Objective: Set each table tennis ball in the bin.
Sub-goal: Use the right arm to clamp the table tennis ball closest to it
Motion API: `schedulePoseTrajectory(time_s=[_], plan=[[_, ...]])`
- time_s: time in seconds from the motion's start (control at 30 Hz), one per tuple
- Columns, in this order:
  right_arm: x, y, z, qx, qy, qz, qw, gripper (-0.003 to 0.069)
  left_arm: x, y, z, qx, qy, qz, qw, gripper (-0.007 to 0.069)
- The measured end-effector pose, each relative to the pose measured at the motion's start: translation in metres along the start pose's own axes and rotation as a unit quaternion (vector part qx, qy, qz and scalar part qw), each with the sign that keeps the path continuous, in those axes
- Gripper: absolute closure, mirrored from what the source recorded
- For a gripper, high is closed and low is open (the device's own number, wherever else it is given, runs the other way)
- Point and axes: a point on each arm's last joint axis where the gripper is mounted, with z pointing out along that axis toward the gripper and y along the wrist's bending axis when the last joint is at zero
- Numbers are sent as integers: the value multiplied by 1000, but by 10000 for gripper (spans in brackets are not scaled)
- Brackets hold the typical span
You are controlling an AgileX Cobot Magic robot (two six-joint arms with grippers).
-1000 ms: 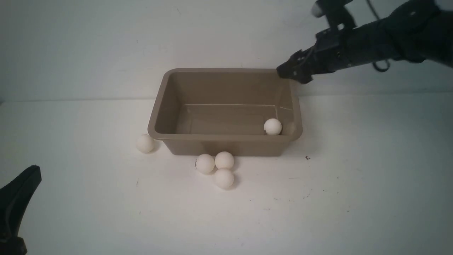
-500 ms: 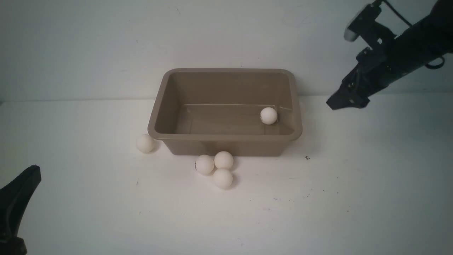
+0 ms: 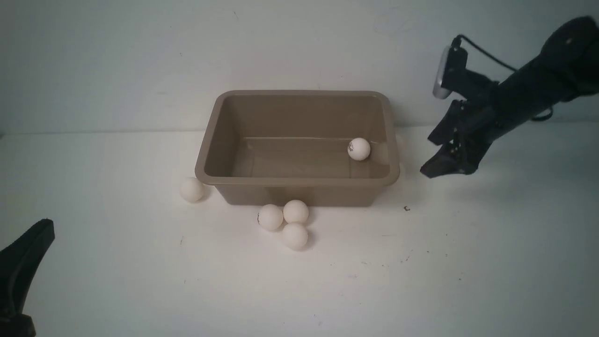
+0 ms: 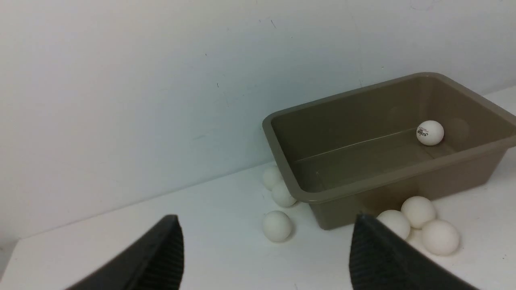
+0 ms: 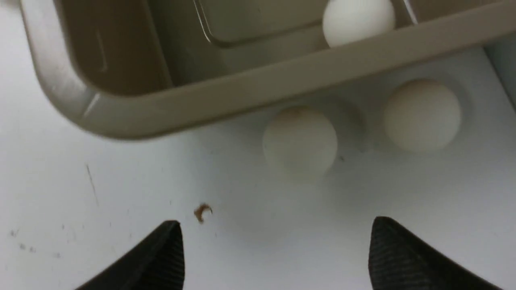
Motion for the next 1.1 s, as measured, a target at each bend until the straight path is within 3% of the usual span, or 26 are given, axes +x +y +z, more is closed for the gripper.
schedulePoseTrajectory(time_s=[0.47,1.1], plan=[[11,-2,37,-24,-50,-20,998,102,0,0,0,0,0,8,1000,126],[16,-8,56,-2,-85,-6,996,115,0,0,0,0,0,8,1000,126]])
